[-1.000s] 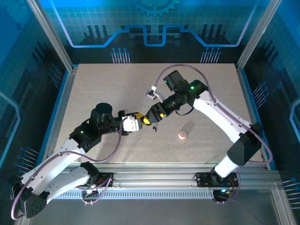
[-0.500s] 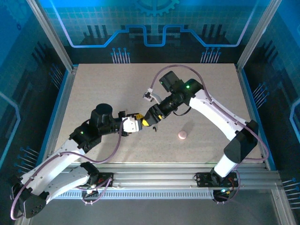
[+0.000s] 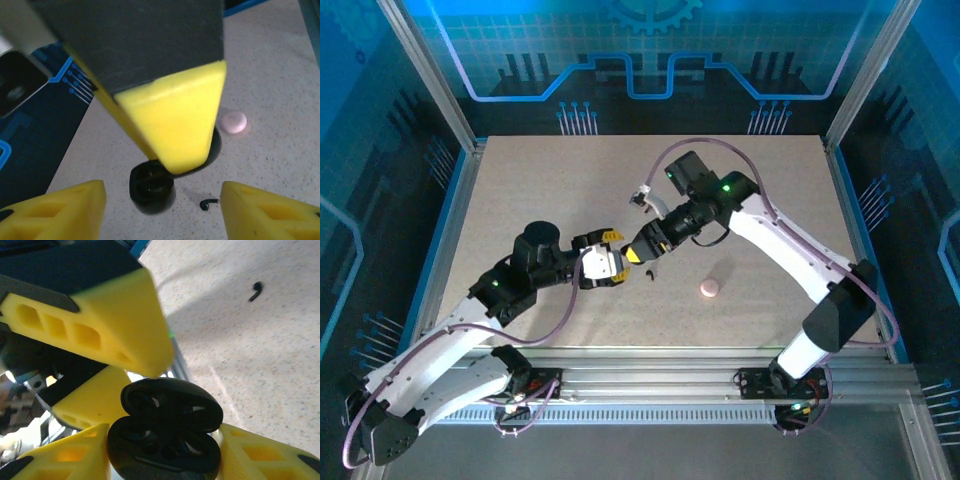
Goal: Insert wireless bluetooth earbuds into charging case
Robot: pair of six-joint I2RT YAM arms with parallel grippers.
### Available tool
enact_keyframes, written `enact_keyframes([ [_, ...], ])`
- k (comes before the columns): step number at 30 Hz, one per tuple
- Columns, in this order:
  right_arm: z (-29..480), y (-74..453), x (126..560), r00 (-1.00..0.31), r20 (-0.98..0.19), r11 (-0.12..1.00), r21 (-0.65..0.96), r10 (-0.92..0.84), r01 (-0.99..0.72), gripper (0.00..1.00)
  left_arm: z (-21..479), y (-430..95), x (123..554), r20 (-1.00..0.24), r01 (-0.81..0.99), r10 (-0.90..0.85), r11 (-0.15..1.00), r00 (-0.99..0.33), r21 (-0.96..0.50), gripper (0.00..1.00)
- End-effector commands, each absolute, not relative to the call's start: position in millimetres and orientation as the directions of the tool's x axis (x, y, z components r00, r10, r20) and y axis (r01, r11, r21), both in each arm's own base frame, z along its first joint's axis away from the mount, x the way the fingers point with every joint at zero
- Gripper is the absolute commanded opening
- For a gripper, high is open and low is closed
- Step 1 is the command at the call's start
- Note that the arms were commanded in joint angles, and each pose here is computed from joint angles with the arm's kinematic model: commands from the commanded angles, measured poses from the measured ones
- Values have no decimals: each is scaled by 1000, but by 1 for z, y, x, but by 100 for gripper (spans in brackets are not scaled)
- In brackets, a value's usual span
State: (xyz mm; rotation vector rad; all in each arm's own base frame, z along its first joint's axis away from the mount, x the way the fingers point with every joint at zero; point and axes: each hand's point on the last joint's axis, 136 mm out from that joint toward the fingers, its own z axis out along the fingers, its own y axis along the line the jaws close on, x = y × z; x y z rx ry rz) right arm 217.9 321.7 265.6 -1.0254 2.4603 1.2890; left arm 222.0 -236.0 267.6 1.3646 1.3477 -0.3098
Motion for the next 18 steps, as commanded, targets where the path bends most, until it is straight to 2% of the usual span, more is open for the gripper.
enact_keyframes([
  [1,291,310,248,-749,-586,453,602,-309,-657,48,276,-232,232,-861,795,457,427,222,431,65],
  [5,305,293,272,-731,-675,529,587,-98,-613,48,279,-227,238,-924,779,359,538,133,322,67],
  [8,311,287,280,-722,-692,542,619,34,-568,48,283,-228,240,-962,775,255,588,92,230,66],
  [13,312,286,287,-742,-633,519,721,221,-460,48,281,-236,242,-996,782,89,618,29,78,64],
  [18,304,294,287,-780,-543,473,800,311,-368,48,283,-245,247,-1000,781,23,624,3,17,63],
])
